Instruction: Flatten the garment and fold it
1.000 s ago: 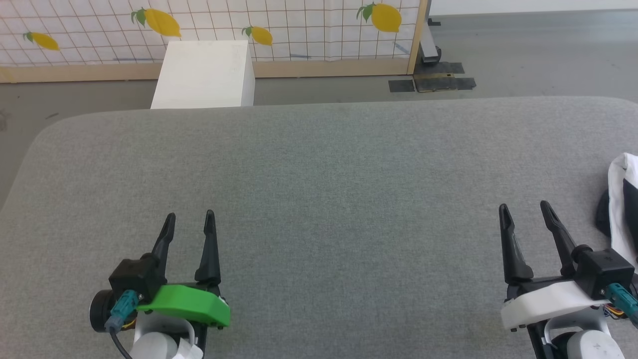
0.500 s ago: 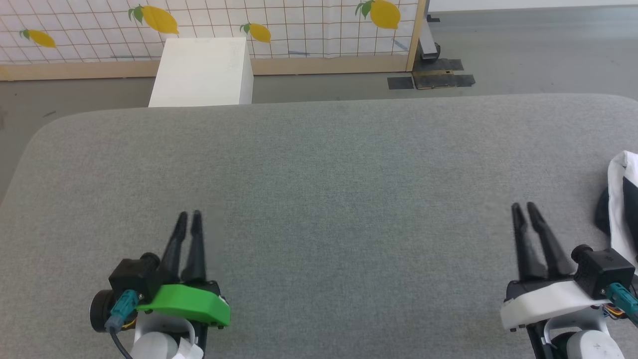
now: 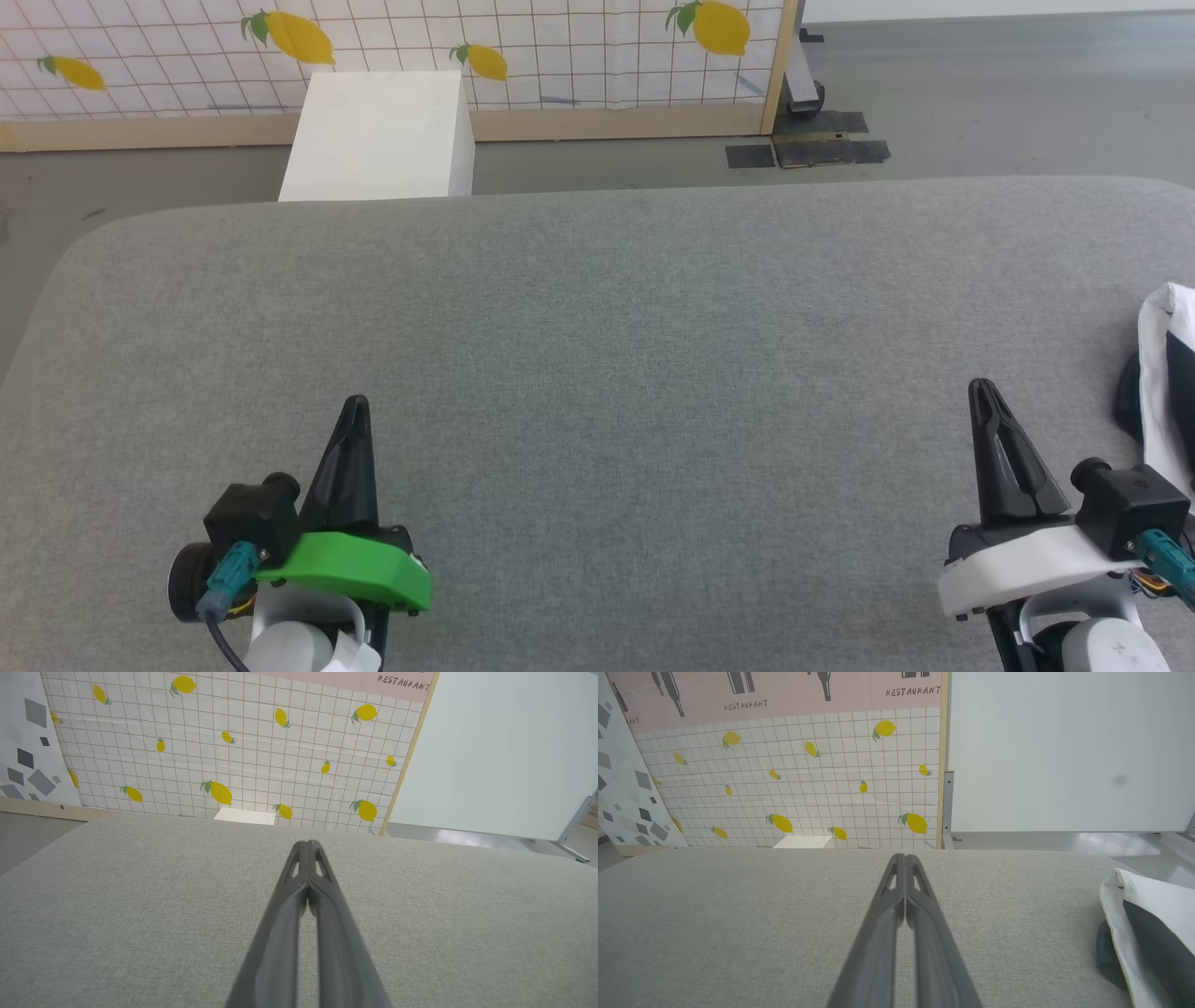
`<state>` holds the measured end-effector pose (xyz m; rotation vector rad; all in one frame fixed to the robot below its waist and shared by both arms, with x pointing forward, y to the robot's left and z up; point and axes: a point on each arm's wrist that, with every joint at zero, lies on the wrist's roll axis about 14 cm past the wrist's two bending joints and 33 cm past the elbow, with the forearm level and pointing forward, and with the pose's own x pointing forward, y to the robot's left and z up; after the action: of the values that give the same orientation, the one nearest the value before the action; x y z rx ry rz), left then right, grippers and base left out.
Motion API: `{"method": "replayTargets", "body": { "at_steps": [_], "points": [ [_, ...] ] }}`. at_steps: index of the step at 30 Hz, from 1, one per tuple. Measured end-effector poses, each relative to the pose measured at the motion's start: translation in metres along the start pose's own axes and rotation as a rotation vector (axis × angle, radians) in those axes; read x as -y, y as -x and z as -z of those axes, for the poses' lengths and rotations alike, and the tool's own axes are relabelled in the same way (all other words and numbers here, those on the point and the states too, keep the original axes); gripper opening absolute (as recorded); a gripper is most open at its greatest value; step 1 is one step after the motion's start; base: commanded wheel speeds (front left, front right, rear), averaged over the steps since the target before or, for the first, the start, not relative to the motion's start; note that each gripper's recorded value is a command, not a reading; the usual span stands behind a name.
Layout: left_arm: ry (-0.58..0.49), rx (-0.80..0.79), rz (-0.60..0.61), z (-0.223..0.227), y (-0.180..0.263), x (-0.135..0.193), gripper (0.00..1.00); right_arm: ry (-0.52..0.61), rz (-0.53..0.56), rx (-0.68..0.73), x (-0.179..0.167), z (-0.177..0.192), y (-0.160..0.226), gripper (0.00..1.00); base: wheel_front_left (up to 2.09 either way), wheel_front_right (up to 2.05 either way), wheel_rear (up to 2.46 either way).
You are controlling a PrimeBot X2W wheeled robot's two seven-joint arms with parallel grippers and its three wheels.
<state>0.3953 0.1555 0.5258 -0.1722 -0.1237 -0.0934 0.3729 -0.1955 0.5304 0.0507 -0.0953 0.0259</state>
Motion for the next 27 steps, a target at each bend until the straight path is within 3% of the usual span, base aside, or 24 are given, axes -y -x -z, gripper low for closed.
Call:
{"method": "replayTargets", "body": {
  "at_steps": [27],
  "points": [
    [-0.045, -0.013, -0.005, -0.0071, 0.0008, -0.0014, 0.0, 0.013, -0.023, -0.021, -0.0073, 0.0001, -0.0006, 0.0, 0.0, 0.0, 0.0]
  ]
}}
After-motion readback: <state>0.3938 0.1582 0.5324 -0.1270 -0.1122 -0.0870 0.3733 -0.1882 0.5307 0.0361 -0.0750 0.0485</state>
